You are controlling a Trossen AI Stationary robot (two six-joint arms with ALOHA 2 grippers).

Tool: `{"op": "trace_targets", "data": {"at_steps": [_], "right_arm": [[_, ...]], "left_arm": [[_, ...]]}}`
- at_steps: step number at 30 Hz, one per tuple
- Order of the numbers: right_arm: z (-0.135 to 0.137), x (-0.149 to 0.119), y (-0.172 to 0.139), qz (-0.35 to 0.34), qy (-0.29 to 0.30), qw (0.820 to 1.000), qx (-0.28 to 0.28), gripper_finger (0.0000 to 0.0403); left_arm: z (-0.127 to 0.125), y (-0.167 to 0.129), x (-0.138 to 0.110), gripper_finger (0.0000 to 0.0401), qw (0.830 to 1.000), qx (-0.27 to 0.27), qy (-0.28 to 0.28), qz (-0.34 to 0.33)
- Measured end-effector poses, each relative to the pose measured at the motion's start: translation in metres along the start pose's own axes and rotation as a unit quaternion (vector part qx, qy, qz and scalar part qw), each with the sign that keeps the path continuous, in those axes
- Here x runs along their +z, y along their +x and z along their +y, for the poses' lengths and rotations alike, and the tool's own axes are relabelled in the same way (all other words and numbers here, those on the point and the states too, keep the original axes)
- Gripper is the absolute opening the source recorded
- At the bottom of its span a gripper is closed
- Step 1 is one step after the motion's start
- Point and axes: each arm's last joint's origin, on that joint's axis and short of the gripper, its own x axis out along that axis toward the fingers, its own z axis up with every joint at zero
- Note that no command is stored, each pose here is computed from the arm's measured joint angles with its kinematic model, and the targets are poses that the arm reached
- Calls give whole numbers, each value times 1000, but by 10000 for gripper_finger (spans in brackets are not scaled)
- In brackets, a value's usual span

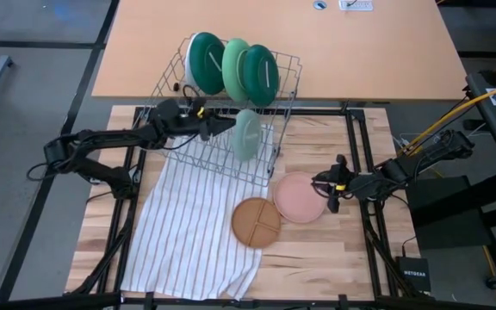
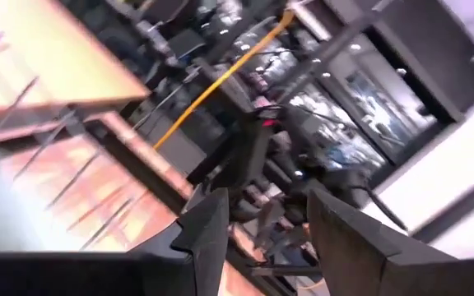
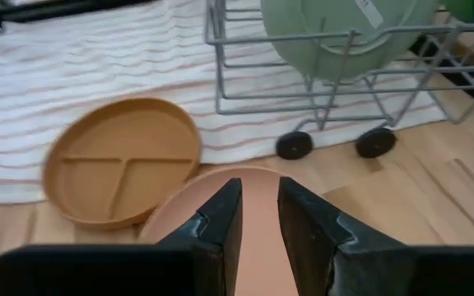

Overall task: Sort dishes
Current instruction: Put the orange plate into the dishwasher rack

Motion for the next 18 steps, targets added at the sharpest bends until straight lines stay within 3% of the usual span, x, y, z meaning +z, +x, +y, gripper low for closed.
{"op": "trace_targets", "data": {"at_steps": [4,8,13,18], "right_arm": [[2,3,0,-11,7,1000,12,85],[3,5,0,-18,14,1000,19,85],[3,5,0,-20,16,999,22,85],[4,5,0,-14,15,999,34,85]], "left_arm": [[-21,-6,4,155,999,-32,35,-10],[-40,-4,-8,155,997,-68,45,9],[-70,5,-51,155,986,-112,76,93],[-105,0,-107,155,968,-113,117,190]]}}
